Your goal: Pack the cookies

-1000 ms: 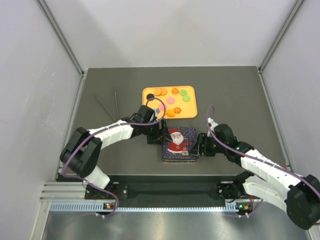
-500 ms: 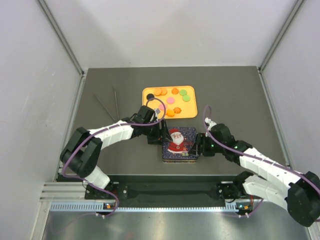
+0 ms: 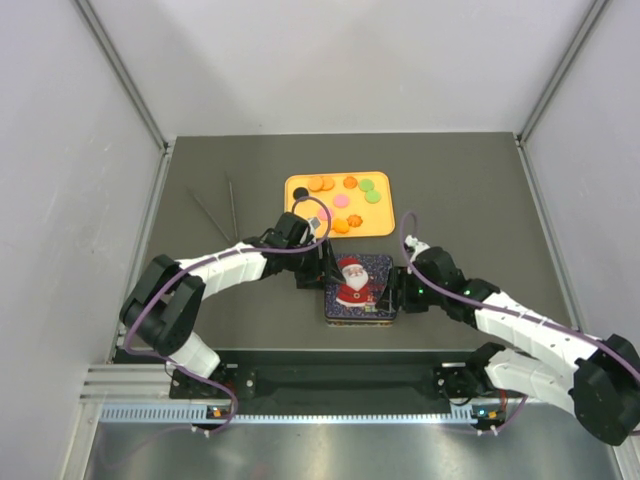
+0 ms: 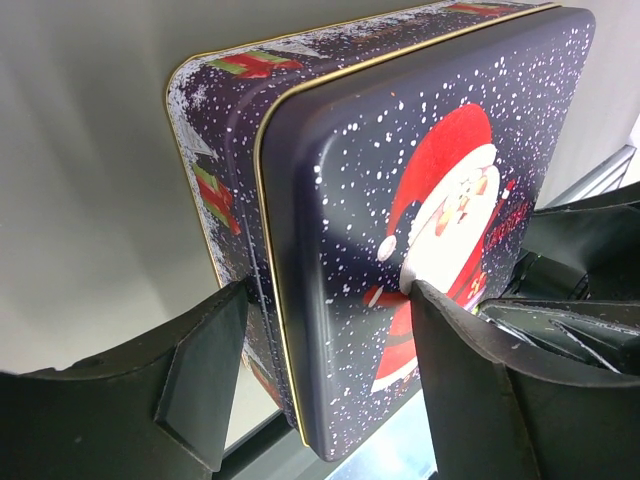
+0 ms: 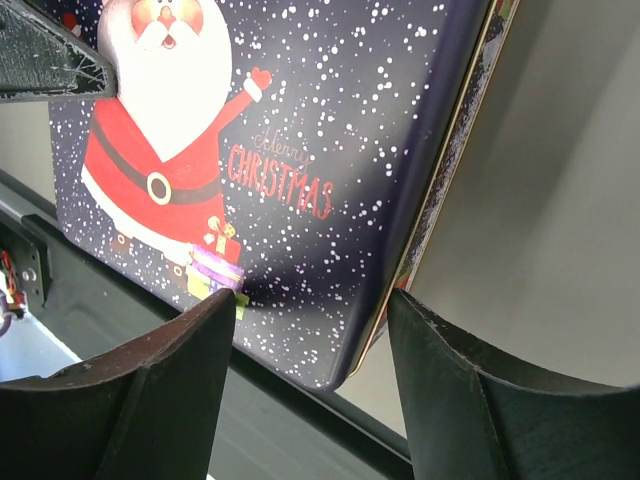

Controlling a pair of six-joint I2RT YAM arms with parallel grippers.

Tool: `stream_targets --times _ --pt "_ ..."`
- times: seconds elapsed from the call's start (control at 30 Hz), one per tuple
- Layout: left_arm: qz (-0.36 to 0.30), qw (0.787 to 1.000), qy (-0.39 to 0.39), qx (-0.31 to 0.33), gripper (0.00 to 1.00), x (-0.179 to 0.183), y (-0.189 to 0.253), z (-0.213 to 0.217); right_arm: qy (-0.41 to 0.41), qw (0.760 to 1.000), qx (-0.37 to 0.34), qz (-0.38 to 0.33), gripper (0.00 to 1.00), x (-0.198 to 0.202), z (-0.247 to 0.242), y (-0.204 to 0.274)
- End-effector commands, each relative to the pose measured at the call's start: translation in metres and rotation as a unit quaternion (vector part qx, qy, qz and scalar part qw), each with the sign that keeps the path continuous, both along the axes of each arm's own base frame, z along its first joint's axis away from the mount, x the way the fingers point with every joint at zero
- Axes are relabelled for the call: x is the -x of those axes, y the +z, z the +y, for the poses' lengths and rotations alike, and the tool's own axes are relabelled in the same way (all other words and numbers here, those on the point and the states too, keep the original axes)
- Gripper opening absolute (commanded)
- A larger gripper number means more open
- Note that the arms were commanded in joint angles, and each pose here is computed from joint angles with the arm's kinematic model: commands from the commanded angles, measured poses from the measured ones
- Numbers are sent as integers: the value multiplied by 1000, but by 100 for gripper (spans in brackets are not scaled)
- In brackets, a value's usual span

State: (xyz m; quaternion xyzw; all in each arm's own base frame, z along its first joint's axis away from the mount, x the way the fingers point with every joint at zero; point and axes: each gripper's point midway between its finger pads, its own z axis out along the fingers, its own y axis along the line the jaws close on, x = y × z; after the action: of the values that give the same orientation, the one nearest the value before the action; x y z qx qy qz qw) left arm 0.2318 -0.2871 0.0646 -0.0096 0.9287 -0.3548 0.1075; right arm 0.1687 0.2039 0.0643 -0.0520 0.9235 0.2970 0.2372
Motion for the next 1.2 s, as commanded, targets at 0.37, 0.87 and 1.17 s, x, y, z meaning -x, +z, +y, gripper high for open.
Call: stream_targets --times 0.37,0.87,1.17 --pt "17 1000 1 -3 64 14 -20 3 14 999 -7 -51 64 -18 22 33" --pt "18 1000 0 -6 64 16 -23 3 4 998 13 -58 64 -22 17 35" --pt "21 1000 -1 -17 66 17 -27 7 -14 997 23 -79 76 -35 10 45"
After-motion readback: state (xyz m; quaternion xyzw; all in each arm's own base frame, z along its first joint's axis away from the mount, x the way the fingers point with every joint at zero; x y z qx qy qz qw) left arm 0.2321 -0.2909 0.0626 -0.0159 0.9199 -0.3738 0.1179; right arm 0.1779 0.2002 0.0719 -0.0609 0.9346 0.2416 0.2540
